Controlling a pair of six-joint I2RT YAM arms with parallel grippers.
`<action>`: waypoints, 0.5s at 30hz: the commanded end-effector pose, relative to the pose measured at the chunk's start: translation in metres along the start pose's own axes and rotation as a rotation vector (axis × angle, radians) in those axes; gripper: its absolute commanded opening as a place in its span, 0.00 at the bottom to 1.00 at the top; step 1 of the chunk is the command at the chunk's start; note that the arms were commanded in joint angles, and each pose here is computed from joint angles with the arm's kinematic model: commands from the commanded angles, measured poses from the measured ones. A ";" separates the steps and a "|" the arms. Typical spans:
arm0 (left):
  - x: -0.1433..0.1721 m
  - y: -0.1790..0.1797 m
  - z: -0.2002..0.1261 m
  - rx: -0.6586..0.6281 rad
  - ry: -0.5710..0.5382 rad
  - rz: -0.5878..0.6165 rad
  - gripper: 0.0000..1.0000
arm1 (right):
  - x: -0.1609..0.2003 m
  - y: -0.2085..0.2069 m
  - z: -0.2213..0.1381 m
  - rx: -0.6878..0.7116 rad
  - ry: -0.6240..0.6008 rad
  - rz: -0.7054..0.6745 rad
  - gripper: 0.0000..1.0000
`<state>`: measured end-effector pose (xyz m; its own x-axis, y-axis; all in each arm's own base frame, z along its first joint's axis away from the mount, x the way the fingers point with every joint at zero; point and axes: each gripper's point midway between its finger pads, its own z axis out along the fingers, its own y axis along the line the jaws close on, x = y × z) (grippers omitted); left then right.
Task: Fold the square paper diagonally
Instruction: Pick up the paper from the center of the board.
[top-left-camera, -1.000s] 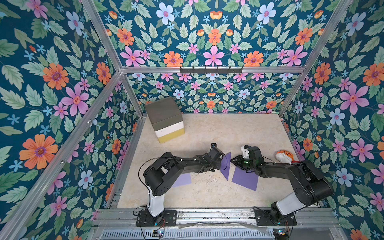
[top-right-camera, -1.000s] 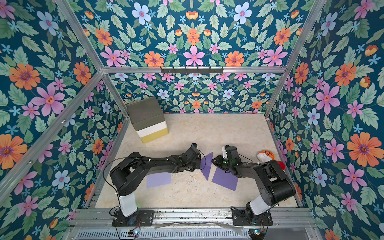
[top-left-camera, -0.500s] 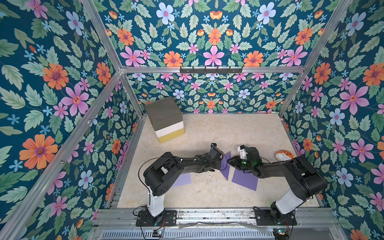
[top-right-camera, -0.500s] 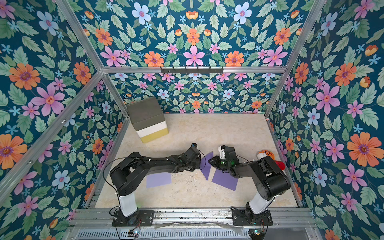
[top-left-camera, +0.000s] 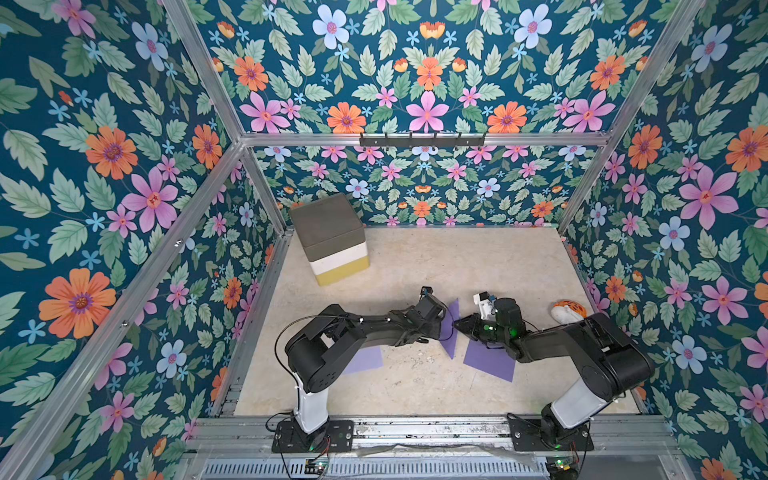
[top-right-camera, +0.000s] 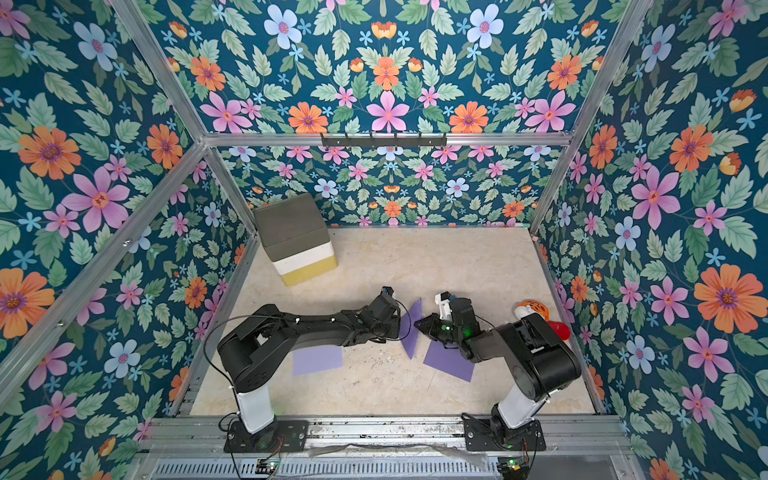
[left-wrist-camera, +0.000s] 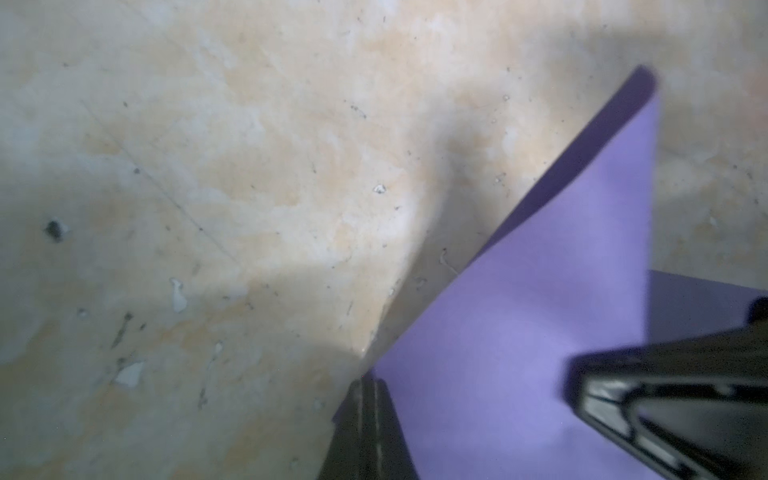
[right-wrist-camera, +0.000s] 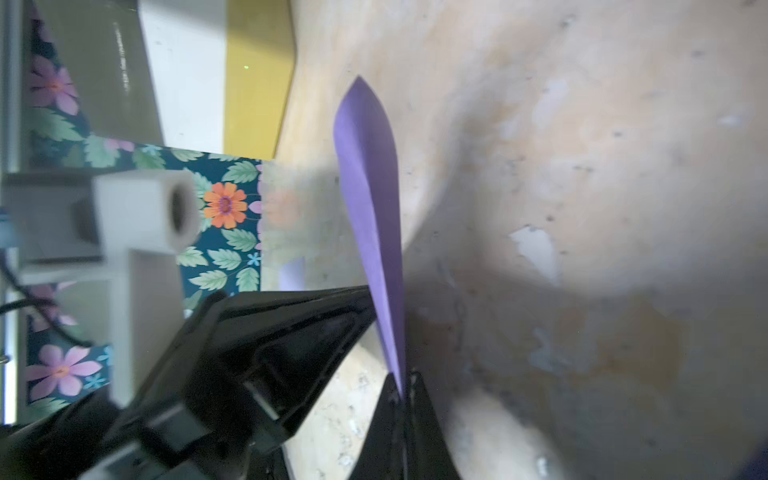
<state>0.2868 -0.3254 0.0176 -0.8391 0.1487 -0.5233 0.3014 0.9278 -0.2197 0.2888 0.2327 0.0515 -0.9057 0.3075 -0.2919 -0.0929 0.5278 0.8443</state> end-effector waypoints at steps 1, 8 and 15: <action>0.026 0.059 -0.027 -0.244 0.130 0.058 0.03 | -0.022 0.015 -0.006 -0.036 -0.110 -0.007 0.00; -0.066 0.069 -0.098 -0.108 -0.192 -0.161 0.30 | -0.084 0.037 -0.008 -0.145 -0.374 0.170 0.00; -0.081 0.066 -0.130 -0.003 -0.354 -0.296 0.28 | -0.159 0.024 -0.003 -0.148 -0.679 0.367 0.00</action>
<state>0.3108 -0.2342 0.1408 -0.7261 -0.1407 -0.6730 0.1149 0.9402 -0.3205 0.3989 0.2158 0.0953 -0.6198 0.7585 -0.2015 0.0644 0.3051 0.9501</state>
